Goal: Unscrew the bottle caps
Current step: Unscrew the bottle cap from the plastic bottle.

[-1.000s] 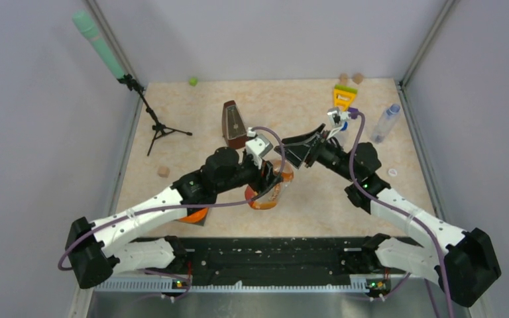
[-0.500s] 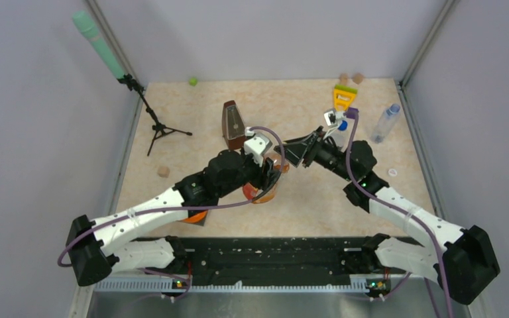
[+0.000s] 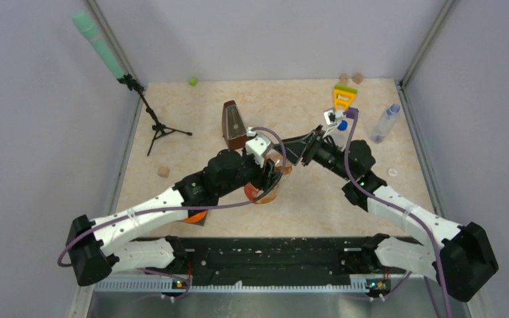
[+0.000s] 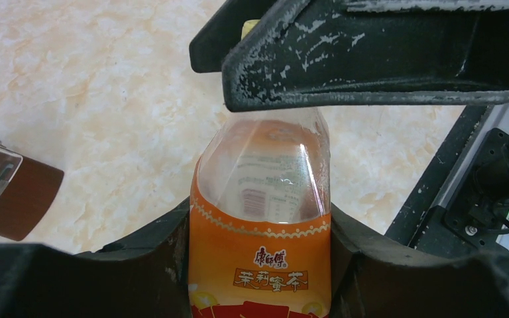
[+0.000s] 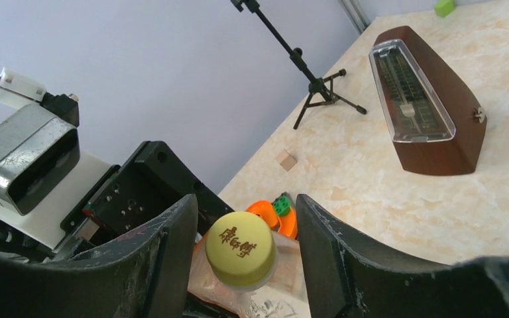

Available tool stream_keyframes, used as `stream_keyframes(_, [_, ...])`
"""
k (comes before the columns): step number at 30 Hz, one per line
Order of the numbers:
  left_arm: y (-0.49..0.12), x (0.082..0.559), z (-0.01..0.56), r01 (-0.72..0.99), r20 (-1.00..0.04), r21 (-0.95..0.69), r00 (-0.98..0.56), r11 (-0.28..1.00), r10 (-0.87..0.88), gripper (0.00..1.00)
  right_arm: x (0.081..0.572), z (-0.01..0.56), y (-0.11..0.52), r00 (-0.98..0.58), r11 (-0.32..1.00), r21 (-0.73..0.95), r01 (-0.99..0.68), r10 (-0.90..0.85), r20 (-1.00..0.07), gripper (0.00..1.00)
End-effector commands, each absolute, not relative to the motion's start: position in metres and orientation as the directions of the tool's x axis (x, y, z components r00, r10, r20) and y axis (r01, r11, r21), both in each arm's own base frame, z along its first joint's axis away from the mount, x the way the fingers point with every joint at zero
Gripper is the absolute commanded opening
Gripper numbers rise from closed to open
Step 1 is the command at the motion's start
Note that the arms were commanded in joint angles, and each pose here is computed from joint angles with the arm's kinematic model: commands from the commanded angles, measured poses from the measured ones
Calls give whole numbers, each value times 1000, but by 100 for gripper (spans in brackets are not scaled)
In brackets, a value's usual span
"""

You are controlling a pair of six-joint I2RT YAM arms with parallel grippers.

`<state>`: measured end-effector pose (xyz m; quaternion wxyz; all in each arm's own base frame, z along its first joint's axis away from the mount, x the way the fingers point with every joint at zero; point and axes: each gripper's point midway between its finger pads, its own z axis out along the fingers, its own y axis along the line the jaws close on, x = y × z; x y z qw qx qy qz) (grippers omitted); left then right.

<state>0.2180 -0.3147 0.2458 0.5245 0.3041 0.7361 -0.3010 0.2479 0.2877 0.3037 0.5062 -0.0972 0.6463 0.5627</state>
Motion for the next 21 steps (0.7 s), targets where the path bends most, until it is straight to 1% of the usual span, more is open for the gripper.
stream_keyframes(1, [-328, 219, 282, 791, -978, -128, -203, 598, 59, 0, 248, 338, 287, -408, 314, 606, -731, 510, -757, 56])
stream_keyframes(5, [-328, 219, 284, 796, -979, -122, -195, 592, 60, 0, 250, 338, 286, -409, 312, 621, -719, 531, -742, 53])
stream_keyframes(9, [-329, 218, 284, 797, -978, -128, -199, 590, 56, 0, 249, 336, 288, -426, 295, 629, -720, 527, -735, 43])
stream_keyframes(12, [-329, 217, 284, 799, -978, -136, -203, 585, 50, 0, 248, 337, 289, -430, 290, 630, -720, 526, -733, 32])
stream_keyframes(15, [-330, 216, 286, 800, -979, -146, -203, 582, 34, 0, 247, 337, 290, -433, 287, 626, -726, 517, -739, 17])
stream_keyframes(17, [-330, 215, 289, 801, -977, -170, -211, 575, 6, 0, 245, 335, 289, -431, 285, 624, -728, 517, -740, 4])
stream_keyframes(18, [-330, 214, 293, 801, -977, -184, -214, 570, -15, 0, 244, 335, 289, -431, 283, 620, -732, 513, -743, 0])
stream_keyframes(21, [-331, 201, 303, 864, -978, -196, -209, 464, -24, 0, 239, 336, 289, -416, 284, 594, -752, 494, -763, 0])
